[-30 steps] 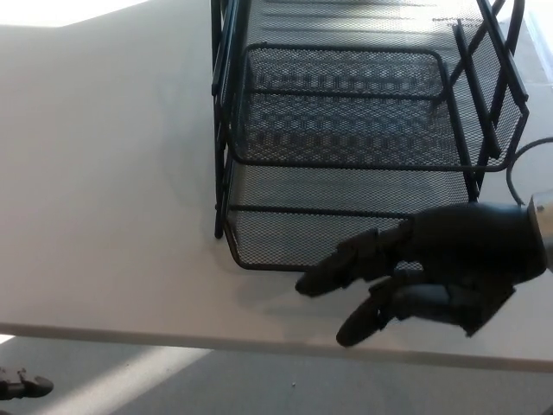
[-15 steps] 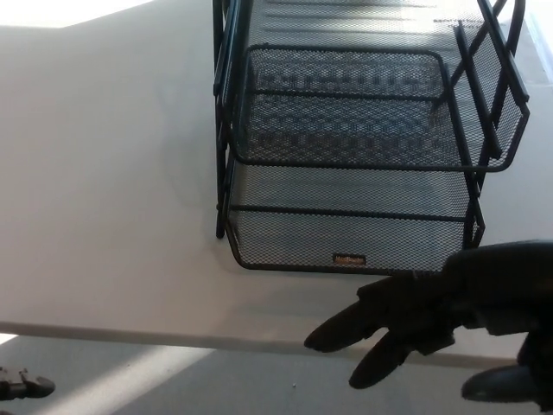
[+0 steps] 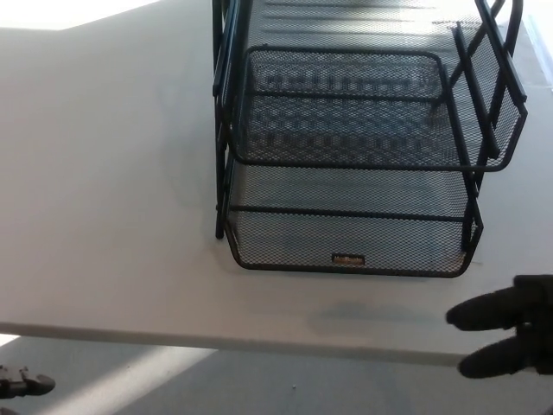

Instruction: A balck drawer is kept on the middle of the table and the robot uses its right hand to push it back away from the robot

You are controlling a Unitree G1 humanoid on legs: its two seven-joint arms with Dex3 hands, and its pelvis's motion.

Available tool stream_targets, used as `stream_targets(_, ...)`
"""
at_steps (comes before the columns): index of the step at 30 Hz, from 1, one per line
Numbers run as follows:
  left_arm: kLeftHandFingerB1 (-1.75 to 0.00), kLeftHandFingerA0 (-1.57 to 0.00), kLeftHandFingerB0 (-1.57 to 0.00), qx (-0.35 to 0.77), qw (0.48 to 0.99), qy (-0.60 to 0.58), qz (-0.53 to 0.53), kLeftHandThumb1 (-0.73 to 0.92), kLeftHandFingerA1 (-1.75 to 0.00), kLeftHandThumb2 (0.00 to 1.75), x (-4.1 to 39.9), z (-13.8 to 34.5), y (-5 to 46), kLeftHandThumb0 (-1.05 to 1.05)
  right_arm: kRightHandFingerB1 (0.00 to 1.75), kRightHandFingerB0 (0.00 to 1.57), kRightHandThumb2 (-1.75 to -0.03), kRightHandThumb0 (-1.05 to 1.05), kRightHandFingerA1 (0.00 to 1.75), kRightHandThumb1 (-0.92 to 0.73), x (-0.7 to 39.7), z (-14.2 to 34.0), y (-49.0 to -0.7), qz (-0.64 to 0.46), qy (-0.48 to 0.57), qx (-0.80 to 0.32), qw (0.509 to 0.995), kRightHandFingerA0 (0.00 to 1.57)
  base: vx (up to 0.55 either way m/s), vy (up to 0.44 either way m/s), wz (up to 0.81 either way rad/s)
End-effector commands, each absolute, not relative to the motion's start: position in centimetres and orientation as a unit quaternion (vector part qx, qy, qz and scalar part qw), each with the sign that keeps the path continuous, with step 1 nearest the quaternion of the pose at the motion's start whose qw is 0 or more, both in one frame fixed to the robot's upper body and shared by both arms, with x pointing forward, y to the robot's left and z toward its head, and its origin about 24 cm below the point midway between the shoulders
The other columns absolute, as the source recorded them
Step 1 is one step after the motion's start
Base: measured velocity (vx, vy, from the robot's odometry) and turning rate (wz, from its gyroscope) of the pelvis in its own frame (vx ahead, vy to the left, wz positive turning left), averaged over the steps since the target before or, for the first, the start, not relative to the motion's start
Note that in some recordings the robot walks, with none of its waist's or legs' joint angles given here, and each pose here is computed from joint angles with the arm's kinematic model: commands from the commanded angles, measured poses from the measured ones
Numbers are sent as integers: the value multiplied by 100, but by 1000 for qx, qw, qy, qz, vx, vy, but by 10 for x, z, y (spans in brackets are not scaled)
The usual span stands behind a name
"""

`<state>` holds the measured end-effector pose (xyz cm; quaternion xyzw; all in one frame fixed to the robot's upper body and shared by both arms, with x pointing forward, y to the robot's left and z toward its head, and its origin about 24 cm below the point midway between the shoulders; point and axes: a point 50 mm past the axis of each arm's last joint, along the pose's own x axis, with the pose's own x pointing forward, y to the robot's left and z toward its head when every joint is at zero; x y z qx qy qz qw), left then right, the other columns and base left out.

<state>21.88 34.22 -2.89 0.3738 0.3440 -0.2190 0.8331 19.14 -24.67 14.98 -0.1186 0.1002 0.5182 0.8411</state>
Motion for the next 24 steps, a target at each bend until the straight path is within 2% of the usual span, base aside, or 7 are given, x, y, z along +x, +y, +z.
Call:
stream_targets(1, -46, 0, 0, 387, 826, 358, -199, 51, -48, 105, 206, -29, 356, -34, 47, 0, -106, -37, 47, -48, 153, 93, -325, 354, 161, -106, 915, 1, 0, 0, 0)
stream_targets(3, -47, -1, 0, 387, 821, 370, -197, 50, -48, 104, 198, -32, 361, -34, 46, 0, -107, -37, 47, -49, 144, 81, -337, 325, 194, -104, 920, 1, 0, 0, 0)
stream_targets(4, -27, -19, -18, 391, 817, 376, -194, 76, -29, 64, 196, -33, 362, -65, 46, 0, -107, -37, 47, -49, 141, 76, -343, 311, 206, -96, 923, 1, 0, 0, 0)
stream_targets(10, -27, -21, -19, 403, 801, 394, -202, 77, -30, 64, 184, -39, 366, -65, 46, 0, -107, -38, 47, -48, 125, 59, -362, 280, 251, -84, 923, 1, 0, 0, 0)
stream_targets(11, -27, -20, -19, 401, 802, 395, -201, 75, -29, 63, 184, -39, 365, -64, 31, 21, -65, -77, 34, -85, 122, 56, -367, 267, 264, -80, 924, 21, 0, 0, 0)
stream_targets(18, -28, -20, -20, 397, 799, 409, -193, 76, -29, 64, 177, -44, 368, -65, 31, 25, -65, -69, 34, -83, 107, 33, -391, 198, 322, -53, 924, 28, 0, 0, 0)
stream_targets(24, -27, -21, -20, 386, 789, 445, -176, 75, -29, 63, 163, -54, 371, -62, 32, 26, -65, -75, 34, -80, 86, -7, -408, 122, 405, -6, 906, 29, 0, 0, 0)
